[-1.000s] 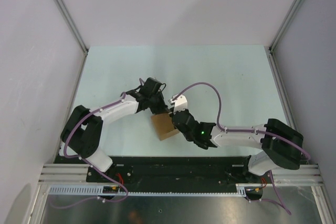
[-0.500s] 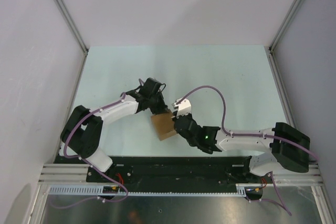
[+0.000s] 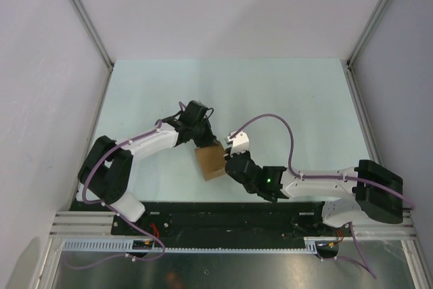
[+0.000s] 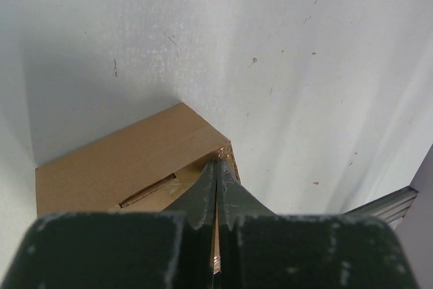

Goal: Unpack the express box

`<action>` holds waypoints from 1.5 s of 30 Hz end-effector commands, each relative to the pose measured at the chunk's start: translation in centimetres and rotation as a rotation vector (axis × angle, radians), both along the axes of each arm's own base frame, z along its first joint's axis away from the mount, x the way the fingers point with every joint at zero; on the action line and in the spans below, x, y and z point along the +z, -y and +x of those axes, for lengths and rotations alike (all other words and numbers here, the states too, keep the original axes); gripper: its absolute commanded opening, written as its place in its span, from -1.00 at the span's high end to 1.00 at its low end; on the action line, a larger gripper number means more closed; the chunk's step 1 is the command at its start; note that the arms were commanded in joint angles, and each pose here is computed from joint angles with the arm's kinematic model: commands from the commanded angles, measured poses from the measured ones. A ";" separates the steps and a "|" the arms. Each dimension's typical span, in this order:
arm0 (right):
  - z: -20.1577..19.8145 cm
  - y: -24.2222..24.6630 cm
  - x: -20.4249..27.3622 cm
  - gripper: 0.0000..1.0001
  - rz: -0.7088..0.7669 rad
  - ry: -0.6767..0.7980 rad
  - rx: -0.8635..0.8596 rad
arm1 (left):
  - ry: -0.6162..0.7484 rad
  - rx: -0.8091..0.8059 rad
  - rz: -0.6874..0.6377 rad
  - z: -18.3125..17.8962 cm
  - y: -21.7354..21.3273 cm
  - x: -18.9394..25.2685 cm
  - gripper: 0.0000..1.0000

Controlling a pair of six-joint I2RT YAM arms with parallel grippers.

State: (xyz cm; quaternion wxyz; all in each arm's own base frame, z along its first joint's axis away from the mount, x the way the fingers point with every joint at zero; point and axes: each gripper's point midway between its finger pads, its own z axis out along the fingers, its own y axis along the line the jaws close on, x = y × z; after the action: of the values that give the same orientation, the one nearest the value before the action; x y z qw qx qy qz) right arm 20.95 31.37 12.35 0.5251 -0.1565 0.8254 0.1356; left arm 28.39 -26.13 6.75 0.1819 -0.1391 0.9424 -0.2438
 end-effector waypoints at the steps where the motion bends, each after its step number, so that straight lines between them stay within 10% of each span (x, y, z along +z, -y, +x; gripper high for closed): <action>1: -2.9 -0.2 -1.1 1.00 0.008 -0.095 0.080 | -0.203 0.011 0.215 -4.4 -4.2 -6.9 1.00; 30: -5.6 0.0 -2.8 1.00 0.023 -0.246 0.120 | -0.234 0.015 0.224 -4.9 -4.3 -7.8 0.99; 45: -0.8 0.0 11.3 1.00 0.156 0.048 0.124 | -0.060 -0.087 0.129 -2.5 -2.3 -2.0 0.96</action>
State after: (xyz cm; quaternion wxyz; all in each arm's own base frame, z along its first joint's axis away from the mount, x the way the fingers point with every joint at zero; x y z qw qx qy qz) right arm 19.35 31.63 17.53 0.5035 -0.1956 0.8207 0.1863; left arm 28.32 -26.61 7.14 0.1826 -0.1181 0.9413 -0.2584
